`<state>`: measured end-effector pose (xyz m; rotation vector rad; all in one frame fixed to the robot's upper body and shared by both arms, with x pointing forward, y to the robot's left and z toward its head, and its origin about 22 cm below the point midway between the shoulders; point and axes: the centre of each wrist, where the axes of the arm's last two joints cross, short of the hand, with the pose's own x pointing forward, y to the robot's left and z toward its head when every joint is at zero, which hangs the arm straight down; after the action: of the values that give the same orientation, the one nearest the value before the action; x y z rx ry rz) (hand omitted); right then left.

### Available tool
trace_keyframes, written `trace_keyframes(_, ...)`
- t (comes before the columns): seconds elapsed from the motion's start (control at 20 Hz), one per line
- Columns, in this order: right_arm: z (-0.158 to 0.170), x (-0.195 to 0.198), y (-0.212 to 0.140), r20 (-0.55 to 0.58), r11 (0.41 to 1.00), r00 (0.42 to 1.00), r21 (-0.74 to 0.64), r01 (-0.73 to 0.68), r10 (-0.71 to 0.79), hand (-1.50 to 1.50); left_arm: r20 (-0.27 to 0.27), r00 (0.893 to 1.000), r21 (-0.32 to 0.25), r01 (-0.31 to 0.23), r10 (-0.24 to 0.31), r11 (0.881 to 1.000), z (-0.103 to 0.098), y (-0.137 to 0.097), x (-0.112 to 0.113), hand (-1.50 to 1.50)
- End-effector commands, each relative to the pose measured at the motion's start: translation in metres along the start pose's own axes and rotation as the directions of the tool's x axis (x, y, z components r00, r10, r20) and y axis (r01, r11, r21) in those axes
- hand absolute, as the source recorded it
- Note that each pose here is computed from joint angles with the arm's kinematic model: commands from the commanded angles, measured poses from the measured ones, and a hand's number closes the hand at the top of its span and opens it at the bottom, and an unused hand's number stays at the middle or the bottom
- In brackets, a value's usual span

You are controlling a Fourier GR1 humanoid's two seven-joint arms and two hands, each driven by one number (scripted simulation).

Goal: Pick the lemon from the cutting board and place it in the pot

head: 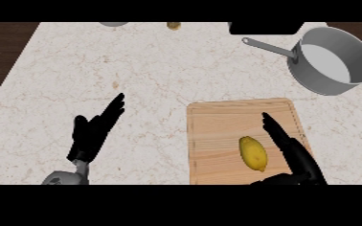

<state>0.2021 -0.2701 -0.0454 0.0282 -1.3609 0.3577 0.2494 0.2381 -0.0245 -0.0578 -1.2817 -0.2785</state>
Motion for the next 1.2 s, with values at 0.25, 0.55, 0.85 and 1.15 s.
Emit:
trace_keyframes(0.25,-0.013,-0.062,0.025,-0.012,0.997,0.997,0.019,0.080,-0.080,-1.50,-0.020,1.000,-0.015,0.000,0.000,1.000,0.010,0.000,-0.002,0.00)
trace_keyframes(0.55,-0.024,-0.045,0.023,0.059,0.998,0.998,0.053,0.018,-0.021,1.50,-0.014,1.000,-0.006,0.009,-0.009,1.000,0.001,0.012,0.005,0.00)
trace_keyframes(0.85,-0.024,-0.069,0.039,0.109,0.993,0.988,0.041,0.108,-0.112,1.50,0.000,1.000,-0.015,0.016,-0.016,1.000,-0.003,0.015,0.006,0.00)
trace_keyframes(1.15,0.035,-0.097,0.002,0.083,0.557,0.970,-0.806,0.199,-0.226,1.50,-0.019,1.000,0.067,-0.023,0.024,0.997,0.002,0.017,-0.001,0.00)
